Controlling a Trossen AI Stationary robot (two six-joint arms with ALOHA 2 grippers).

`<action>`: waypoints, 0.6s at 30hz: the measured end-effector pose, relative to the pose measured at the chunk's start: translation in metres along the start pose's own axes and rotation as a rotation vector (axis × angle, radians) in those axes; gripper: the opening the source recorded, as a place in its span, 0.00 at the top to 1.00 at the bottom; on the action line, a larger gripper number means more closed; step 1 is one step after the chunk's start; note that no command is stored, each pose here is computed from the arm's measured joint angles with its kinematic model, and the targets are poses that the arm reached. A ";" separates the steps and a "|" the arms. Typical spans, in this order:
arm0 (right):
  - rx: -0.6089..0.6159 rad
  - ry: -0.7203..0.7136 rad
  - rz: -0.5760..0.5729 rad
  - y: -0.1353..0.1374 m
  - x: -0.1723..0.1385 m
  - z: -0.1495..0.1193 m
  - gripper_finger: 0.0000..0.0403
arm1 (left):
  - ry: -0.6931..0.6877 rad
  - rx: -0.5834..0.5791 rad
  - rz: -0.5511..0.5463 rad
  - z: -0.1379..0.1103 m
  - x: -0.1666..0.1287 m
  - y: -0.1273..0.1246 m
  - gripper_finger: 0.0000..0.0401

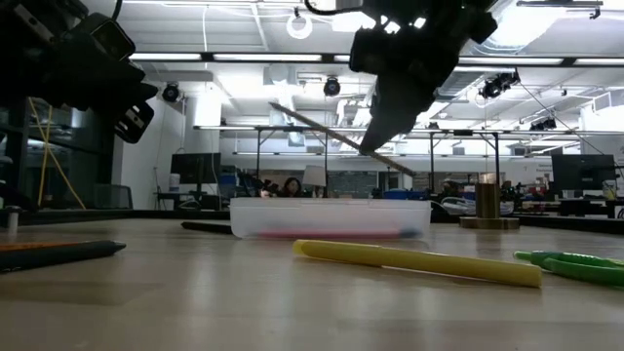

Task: Pick & place school supplies into a supply box
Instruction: Put the yellow pen into the container

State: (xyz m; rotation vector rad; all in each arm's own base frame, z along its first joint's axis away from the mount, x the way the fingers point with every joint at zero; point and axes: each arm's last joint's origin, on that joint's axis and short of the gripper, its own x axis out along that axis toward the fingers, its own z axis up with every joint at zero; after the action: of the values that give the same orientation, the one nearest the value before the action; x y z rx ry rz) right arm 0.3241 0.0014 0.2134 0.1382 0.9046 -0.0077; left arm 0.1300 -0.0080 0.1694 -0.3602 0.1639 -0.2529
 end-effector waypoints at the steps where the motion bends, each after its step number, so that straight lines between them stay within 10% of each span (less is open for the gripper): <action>1: 0.002 0.001 0.000 0.000 0.001 0.000 1.00 | 0.000 0.000 0.000 0.000 0.000 0.000 0.68; 18: 0.071 0.036 0.016 -0.014 0.017 -0.003 1.00 | 0.000 0.001 0.001 0.000 0.000 0.000 0.68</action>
State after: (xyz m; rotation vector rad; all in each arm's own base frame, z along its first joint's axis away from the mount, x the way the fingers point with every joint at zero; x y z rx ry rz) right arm 0.3315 -0.0110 0.1971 0.2120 0.9398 -0.0225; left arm 0.1300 -0.0079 0.1694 -0.3595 0.1640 -0.2523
